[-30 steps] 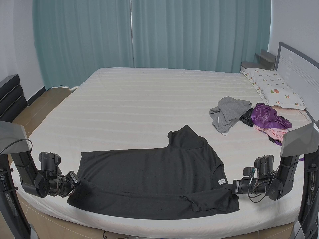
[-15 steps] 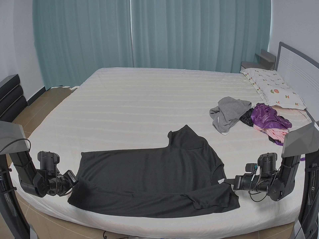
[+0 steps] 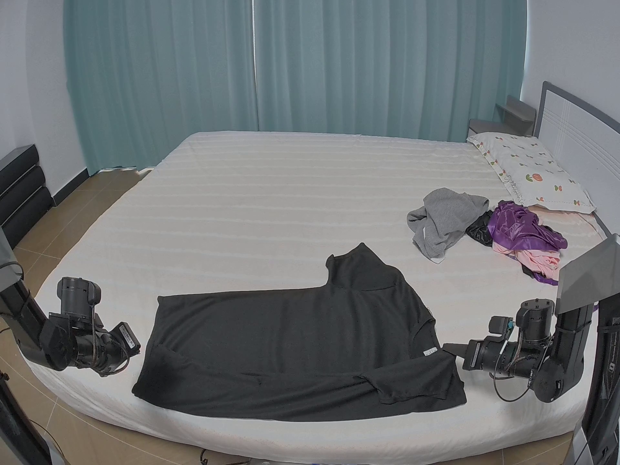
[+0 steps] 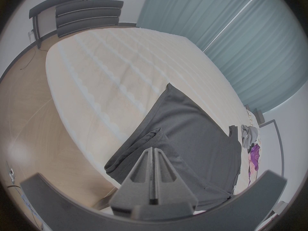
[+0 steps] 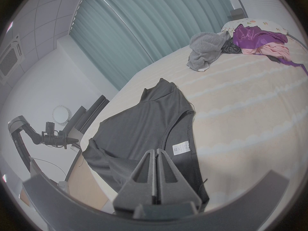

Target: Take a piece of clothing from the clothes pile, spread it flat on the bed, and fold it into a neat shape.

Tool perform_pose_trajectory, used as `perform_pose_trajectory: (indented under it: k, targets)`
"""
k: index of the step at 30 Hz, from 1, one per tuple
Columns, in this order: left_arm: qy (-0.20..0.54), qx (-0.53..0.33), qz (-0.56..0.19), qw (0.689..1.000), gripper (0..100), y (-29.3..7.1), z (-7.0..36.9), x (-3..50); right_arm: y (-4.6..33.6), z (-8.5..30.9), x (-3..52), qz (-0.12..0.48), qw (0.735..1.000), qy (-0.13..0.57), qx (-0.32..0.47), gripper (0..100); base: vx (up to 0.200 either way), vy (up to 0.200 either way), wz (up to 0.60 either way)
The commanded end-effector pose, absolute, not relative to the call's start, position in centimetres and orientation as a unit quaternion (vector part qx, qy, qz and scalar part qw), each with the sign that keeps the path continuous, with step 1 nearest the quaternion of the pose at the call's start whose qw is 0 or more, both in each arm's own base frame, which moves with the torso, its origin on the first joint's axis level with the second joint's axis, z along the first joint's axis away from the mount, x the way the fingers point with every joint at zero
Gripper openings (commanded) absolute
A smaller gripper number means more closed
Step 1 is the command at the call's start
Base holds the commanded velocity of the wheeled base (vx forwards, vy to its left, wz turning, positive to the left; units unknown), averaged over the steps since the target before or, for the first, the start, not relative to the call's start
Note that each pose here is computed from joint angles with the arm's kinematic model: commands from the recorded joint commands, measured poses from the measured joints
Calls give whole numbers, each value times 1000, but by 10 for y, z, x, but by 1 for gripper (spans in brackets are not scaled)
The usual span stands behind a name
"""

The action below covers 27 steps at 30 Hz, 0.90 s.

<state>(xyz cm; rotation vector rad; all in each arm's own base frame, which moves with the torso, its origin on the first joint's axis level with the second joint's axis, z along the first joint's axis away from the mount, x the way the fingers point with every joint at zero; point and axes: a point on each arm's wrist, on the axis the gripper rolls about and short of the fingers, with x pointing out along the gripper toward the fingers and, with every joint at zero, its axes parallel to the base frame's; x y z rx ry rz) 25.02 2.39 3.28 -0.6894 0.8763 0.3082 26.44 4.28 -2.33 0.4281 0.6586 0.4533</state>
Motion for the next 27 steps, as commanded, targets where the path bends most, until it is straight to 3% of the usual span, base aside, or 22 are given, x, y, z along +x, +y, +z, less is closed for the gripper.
perform_pose_trajectory:
  k: [1, 7, 10, 11, 23, 27]
  targets:
    - [389, -320, 133, 854, 0, 24, 57, 243, 43, -22, 254, 224, 895, 325, 208, 0, 0, 0, 0]
    - [402, -320, 126, 849, 0, 22, 59, 242, 45, -23, 252, 232, 891, 330, 210, 0, 0, 0, 0]
    - [431, -333, 111, 831, 0, 23, 42, 252, 45, -32, 254, 228, 888, 341, 210, 0, 0, 0, 0]
    - [436, -338, 106, 827, 100, 25, 37, 256, 45, -33, 254, 228, 887, 341, 211, 0, 0, 0, 0]
    - [450, -367, 46, 813, 100, 32, 15, 298, 48, -38, 253, 231, 882, 352, 211, 0, 0, 0, 0]
    - [454, -343, 27, 822, 100, 33, 0, 312, 48, -38, 253, 231, 882, 353, 211, 0, 0, 0, 0]
